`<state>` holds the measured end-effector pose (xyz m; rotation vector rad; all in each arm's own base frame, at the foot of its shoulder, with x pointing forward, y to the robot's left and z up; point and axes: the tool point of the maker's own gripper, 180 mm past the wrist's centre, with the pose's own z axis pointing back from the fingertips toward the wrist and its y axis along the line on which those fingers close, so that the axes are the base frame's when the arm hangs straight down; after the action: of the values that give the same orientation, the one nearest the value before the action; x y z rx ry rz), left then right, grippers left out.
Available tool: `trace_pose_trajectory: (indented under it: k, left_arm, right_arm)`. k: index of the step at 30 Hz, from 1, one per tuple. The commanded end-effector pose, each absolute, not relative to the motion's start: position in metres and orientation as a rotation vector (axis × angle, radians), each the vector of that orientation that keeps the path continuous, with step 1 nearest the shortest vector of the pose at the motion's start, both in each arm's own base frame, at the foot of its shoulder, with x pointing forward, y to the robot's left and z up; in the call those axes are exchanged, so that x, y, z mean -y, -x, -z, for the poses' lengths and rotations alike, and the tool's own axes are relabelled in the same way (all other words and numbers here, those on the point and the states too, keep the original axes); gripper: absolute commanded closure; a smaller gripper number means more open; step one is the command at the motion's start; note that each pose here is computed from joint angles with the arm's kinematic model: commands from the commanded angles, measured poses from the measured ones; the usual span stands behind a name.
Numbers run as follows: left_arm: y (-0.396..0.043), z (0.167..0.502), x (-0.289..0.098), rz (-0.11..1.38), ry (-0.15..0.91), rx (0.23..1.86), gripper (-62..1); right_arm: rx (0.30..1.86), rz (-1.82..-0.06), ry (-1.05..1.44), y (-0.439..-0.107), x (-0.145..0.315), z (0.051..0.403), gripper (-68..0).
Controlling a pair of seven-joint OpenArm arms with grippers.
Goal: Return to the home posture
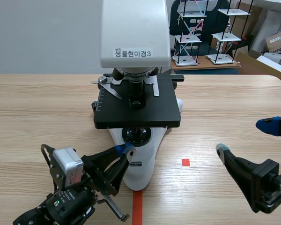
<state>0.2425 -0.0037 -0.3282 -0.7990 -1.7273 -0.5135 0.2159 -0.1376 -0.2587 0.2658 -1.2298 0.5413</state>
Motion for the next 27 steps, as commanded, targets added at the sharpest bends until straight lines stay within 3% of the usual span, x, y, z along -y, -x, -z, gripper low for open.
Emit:
trace_pose_trajectory:
  k: [1,21,27]
  left_arm:
    - [-0.2458,0.3177,0.0043,0.503,0.81,1.771,-3.7]
    - [-0.2457,0.318,0.0035,0.506,0.809,1.77,-4.6]
    - [-0.2442,0.3205,-0.0038,0.529,0.794,1.76,-16.9]
  right_arm:
    - [1.266,-0.547,-0.269,-0.2205,0.137,0.2493,-56.2]
    - [1.277,-0.546,-0.272,-0.2209,0.1365,0.2474,-56.2]
    - [1.277,-0.546,-0.272,-0.2208,0.1366,0.2475,-56.2]
